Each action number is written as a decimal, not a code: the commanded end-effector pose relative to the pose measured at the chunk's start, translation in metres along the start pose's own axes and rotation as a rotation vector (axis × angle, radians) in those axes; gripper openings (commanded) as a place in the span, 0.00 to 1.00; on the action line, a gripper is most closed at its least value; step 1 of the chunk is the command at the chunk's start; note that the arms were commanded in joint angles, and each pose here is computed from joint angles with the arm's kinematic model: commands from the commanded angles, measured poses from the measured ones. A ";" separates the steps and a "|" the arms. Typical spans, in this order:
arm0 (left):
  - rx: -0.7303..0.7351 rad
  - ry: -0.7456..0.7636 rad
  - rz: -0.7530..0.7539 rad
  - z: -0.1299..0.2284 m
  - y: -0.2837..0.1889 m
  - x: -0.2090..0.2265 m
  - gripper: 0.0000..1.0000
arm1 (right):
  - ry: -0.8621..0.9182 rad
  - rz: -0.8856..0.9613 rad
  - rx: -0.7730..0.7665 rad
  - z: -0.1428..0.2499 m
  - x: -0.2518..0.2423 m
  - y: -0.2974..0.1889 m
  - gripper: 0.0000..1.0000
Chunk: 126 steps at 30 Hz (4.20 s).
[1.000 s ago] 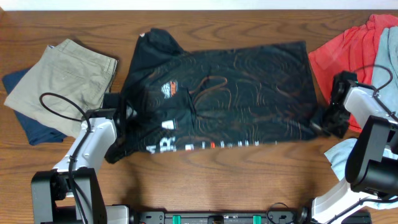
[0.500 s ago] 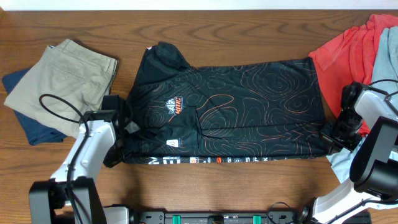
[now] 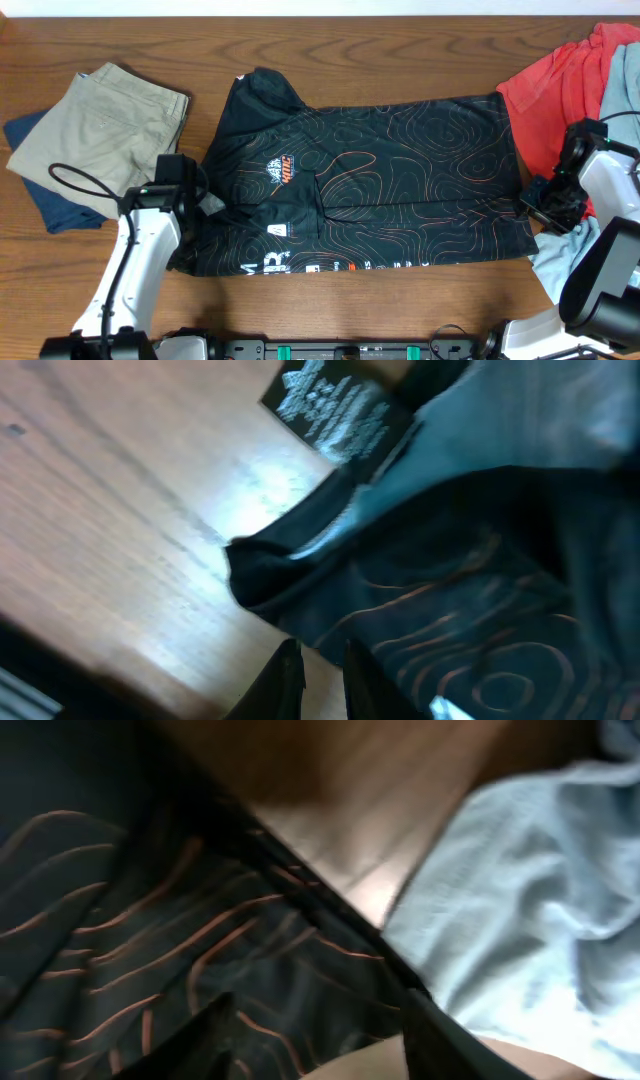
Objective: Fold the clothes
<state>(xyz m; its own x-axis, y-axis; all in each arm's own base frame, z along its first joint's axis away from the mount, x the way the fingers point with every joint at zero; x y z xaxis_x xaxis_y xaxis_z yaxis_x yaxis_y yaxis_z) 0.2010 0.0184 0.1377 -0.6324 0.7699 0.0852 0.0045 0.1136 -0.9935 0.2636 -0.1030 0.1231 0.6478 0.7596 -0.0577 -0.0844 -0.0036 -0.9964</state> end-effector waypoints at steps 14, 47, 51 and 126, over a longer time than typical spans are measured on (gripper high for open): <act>-0.003 0.031 0.125 -0.002 -0.006 -0.010 0.17 | -0.025 -0.076 -0.035 0.008 0.006 0.030 0.45; -0.267 0.117 0.346 -0.044 -0.028 -0.043 0.10 | -0.066 -0.447 -0.295 -0.047 0.046 -0.026 0.38; -0.294 0.141 0.382 -0.049 -0.037 -0.048 0.10 | -0.102 -0.435 -0.283 -0.043 0.045 -0.029 0.37; -0.211 0.146 0.340 -0.038 -0.033 -0.041 0.10 | 0.143 -0.380 -0.255 -0.039 0.011 0.005 0.23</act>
<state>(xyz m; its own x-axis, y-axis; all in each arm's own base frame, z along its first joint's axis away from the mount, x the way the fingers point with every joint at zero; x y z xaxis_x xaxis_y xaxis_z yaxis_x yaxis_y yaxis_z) 0.2513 0.0060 0.1610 -0.4640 0.8613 -0.2072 0.3261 -0.0514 -0.9439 0.3001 -0.1163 0.1109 0.6827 0.6480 0.3378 0.3569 0.1077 -0.9279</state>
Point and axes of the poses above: each gripper's point midway between its finger pads, its own y axis out along the fingers, its own x axis along the line the jaws close on, z = x × y, the point moved 9 cm from there along -y, back along the fingers
